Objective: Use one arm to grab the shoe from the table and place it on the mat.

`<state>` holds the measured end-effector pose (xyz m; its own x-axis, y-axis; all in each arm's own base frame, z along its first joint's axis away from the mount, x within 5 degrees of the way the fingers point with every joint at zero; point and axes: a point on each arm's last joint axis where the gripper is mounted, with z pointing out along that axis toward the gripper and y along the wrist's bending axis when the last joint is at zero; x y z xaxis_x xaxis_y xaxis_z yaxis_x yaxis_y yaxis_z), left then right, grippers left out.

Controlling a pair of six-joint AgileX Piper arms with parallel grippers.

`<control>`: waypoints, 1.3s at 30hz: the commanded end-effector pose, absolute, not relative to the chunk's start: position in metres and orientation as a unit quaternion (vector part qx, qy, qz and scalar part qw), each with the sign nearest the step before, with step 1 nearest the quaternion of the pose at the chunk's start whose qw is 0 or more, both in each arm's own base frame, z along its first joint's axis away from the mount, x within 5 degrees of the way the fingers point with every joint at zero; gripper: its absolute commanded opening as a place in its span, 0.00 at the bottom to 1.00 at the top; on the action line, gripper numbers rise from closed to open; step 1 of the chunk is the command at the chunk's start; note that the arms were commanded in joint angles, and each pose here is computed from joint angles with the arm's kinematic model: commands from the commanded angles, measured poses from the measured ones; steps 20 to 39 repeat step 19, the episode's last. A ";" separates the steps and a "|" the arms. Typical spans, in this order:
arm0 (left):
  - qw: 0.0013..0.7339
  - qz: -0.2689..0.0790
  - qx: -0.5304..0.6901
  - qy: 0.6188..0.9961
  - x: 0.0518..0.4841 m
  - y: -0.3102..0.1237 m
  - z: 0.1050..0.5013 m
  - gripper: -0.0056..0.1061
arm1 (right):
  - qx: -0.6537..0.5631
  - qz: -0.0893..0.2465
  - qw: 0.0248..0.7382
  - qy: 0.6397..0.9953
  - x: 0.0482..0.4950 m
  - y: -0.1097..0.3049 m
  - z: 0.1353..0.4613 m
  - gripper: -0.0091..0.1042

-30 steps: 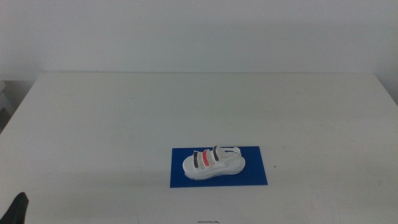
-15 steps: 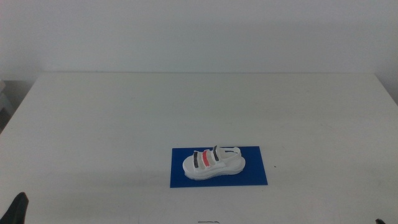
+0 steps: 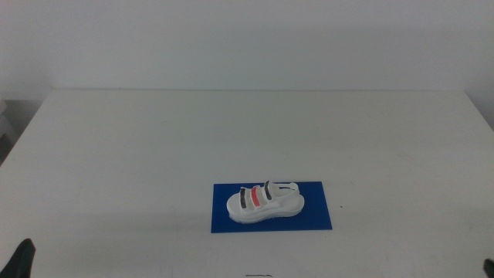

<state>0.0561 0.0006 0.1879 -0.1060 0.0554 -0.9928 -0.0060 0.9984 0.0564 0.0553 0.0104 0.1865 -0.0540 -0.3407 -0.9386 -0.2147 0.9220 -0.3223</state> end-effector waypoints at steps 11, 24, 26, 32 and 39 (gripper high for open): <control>0.707 0.015 0.009 0.707 0.055 0.000 0.198 0.89 | -0.026 -0.018 0.706 0.707 0.054 0.000 0.201 0.82; 0.707 0.015 0.009 0.707 0.055 0.000 0.198 0.89 | -0.023 -0.014 0.704 0.710 0.054 0.000 0.201 0.82; 0.707 0.015 0.009 0.707 0.055 0.000 0.198 0.89 | -0.023 -0.014 0.704 0.710 0.054 0.000 0.201 0.82; 0.707 0.015 0.009 0.707 0.055 0.000 0.198 0.89 | -0.023 -0.014 0.704 0.710 0.054 0.000 0.201 0.82; 0.707 0.015 0.009 0.707 0.055 0.000 0.198 0.89 | -0.023 -0.014 0.704 0.710 0.054 0.000 0.201 0.82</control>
